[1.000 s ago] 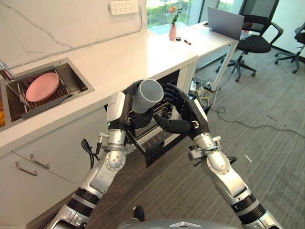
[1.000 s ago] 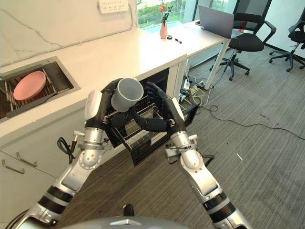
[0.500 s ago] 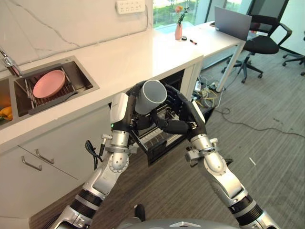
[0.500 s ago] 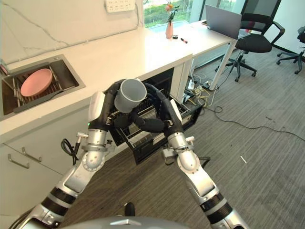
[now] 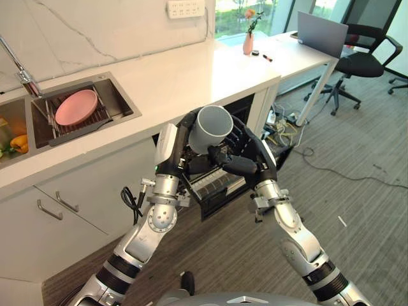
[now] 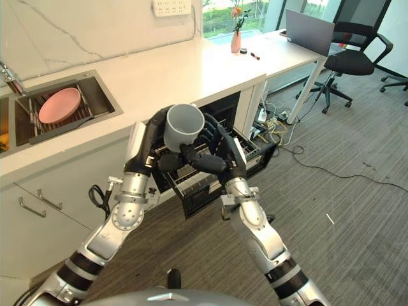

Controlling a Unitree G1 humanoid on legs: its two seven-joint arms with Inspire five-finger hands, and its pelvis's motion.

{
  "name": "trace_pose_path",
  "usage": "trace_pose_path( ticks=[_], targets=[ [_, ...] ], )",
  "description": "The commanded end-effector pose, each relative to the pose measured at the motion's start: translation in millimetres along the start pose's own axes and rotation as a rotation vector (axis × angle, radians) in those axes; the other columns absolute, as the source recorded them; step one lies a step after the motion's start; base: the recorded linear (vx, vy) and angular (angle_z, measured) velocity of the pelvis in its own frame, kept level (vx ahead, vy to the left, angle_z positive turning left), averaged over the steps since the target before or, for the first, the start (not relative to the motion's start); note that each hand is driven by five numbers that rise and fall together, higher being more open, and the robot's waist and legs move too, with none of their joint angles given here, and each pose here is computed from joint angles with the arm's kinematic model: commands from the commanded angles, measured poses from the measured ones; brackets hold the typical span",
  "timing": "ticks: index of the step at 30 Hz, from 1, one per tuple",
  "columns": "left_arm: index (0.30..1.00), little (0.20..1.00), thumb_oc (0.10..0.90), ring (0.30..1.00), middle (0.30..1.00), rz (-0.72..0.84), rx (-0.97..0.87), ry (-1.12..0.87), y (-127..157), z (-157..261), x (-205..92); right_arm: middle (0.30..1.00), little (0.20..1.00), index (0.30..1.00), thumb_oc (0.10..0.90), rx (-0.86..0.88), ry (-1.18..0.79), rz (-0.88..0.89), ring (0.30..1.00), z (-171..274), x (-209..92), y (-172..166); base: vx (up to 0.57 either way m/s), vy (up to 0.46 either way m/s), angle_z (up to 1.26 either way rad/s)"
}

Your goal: Place the dishes in the dishwasher.

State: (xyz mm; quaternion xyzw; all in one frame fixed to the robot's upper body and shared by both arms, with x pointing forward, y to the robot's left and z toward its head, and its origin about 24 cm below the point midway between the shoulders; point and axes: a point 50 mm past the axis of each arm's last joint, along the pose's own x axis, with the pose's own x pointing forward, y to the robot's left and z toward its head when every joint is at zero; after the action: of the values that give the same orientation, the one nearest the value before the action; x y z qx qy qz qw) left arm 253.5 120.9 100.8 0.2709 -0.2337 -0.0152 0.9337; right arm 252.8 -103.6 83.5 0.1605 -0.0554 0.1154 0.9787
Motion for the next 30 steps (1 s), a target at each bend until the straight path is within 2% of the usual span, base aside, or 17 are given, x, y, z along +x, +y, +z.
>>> trace_pose_path(
  ticks=[1,8,15,17,24,26,28,30],
  targets=[
    [0.3,0.3,0.4,0.3,0.3,-0.02,-0.081,-0.349,5.2,60.2,28.7,0.9,0.9,0.9,0.8,0.062,-0.26,0.099,0.9,49.8,26.0,19.9,0.0,0.0,0.0],
    [0.3,0.3,0.4,0.3,0.3,-0.193,0.009,-0.464,-12.1,72.5,25.6,0.9,0.9,0.9,0.8,0.009,-0.256,0.144,0.9,52.2,34.7,26.6,0.0,0.0,0.0],
    [0.3,0.3,0.4,0.3,0.3,-0.253,0.033,-0.519,-20.8,79.3,23.9,0.9,0.9,0.9,0.8,0.01,-0.246,0.147,0.9,49.8,40.2,31.2,0.0,0.0,0.0],
    [0.3,0.3,0.4,0.3,0.3,-0.288,0.041,-0.535,-30.9,81.5,22.6,0.9,0.9,0.9,0.8,0.091,-0.23,0.153,0.9,46.8,45.5,42.2,0.0,0.0,0.0],
    [0.3,0.3,0.4,0.3,0.3,-0.305,0.027,-0.525,-37.2,81.2,21.5,0.9,0.9,0.9,0.8,0.13,-0.231,0.145,0.9,46.6,48.4,48.5,0.0,0.0,0.0],
    [0.3,0.3,0.4,0.3,0.3,-0.311,0.02,-0.526,-39.1,82.1,22.2,0.9,0.9,0.9,0.8,0.12,-0.251,0.14,0.9,49.9,52.3,50.8,0.0,0.0,0.0],
    [0.3,0.3,0.4,0.3,0.3,-0.343,-0.027,-0.559,-41.6,89.1,19.6,0.9,0.9,0.9,0.8,-0.022,-0.312,0.176,0.9,59.7,62.8,57.4,0.0,0.0,0.0],
    [0.3,0.3,0.4,0.3,0.3,-0.352,-0.038,-0.563,-42.7,90.3,18.9,0.9,0.9,0.9,0.8,-0.08,-0.33,0.162,0.9,61.8,67.6,56.1,0.0,0.0,0.0]
  ],
)
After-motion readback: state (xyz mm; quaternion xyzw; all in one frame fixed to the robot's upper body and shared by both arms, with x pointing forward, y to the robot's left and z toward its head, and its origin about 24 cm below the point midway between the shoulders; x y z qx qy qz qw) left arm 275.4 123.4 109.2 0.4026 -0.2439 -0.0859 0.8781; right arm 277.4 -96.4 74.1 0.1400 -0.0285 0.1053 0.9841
